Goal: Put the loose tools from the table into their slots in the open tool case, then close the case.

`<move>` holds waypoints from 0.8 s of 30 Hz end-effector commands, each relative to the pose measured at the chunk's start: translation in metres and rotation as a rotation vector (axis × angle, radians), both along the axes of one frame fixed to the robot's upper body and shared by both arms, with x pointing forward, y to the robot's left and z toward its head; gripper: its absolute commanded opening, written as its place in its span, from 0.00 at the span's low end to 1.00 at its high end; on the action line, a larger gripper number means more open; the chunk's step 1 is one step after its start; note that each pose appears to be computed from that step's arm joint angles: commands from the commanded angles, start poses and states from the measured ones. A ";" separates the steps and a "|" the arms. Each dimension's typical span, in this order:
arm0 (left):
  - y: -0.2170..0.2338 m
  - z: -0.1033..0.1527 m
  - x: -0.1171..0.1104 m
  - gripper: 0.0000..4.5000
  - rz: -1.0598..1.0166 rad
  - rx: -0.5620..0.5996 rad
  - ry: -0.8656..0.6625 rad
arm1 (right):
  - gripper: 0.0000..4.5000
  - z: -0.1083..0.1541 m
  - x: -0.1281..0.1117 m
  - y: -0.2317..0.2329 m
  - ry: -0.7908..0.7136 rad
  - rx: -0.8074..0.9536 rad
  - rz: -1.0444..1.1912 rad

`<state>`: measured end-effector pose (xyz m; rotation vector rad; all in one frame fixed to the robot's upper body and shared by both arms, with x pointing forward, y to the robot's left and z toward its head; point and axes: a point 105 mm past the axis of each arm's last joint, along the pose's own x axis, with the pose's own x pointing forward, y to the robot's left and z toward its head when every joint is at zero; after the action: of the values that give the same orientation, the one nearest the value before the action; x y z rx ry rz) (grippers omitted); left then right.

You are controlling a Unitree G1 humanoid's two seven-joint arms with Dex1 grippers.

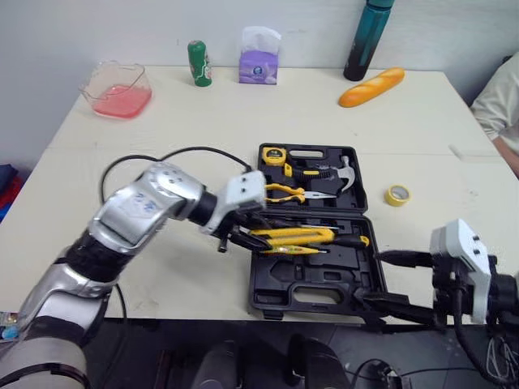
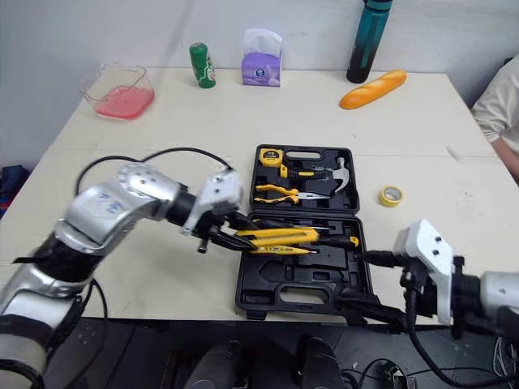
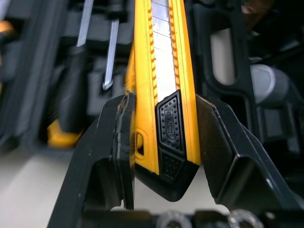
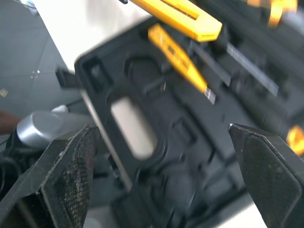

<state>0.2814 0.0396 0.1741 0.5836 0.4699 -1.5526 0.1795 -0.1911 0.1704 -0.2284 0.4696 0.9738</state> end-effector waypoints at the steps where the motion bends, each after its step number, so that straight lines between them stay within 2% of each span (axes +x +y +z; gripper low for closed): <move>1: -0.012 -0.006 -0.002 0.32 -0.048 0.038 -0.023 | 1.00 0.004 -0.010 -0.001 -0.036 -0.026 -0.028; 10: -0.037 -0.029 -0.013 0.32 -0.084 0.076 -0.002 | 1.00 -0.004 -0.023 -0.012 -0.010 -0.038 -0.118; 20: -0.044 -0.038 -0.011 0.32 -0.057 0.111 0.012 | 1.00 -0.005 -0.019 -0.017 -0.015 -0.041 -0.139; 24: -0.043 -0.039 -0.018 0.32 -0.067 0.105 0.041 | 1.00 -0.004 -0.016 -0.017 -0.027 -0.038 -0.143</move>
<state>0.2684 -0.0014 0.1309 0.6565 0.5872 -1.5947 0.1617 -0.2093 0.1636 -0.2150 0.4941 0.8208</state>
